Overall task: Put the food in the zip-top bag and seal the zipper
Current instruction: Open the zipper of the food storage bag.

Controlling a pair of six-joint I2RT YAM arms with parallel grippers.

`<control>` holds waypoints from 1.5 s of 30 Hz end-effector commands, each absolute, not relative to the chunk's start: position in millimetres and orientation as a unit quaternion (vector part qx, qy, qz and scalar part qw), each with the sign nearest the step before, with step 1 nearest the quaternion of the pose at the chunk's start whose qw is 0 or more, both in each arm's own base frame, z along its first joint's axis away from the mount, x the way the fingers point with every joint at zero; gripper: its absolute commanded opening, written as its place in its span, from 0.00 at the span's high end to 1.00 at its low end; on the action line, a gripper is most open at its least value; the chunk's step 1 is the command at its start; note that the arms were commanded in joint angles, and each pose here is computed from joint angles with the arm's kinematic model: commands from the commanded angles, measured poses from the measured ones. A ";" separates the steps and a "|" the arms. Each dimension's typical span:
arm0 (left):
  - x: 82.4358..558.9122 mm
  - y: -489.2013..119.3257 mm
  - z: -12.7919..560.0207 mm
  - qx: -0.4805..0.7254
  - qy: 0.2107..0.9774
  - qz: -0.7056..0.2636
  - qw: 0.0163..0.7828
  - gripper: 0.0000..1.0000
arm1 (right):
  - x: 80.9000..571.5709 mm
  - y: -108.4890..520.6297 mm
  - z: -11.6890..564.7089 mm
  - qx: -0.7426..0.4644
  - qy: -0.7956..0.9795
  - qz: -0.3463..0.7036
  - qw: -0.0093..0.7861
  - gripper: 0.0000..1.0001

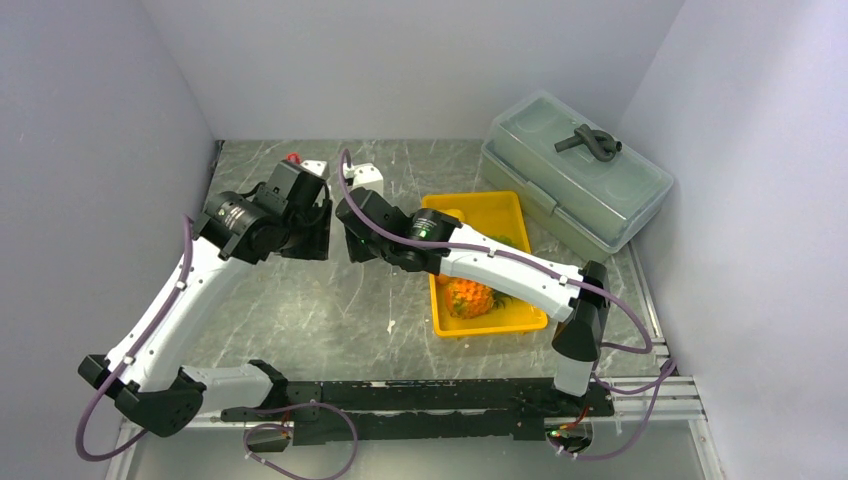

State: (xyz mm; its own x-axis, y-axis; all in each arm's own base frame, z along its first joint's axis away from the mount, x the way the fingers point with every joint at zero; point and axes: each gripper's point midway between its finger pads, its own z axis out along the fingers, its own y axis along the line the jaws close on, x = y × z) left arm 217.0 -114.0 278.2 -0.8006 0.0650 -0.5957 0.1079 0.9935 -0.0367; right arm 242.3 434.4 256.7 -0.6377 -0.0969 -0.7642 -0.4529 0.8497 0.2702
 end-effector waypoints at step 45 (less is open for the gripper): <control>240.0 -96.9 257.2 0.021 0.937 0.029 0.346 1.00 | 240.5 408.9 268.0 -0.132 0.872 0.223 0.415 1.00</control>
State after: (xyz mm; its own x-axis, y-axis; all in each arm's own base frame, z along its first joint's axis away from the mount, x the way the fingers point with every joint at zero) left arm 232.9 -105.8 244.2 -0.7998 0.0764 -0.5954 0.0576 0.9971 0.0506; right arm 239.1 425.8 245.3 -0.6498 -0.1012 -0.7534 -0.4380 0.8598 0.2623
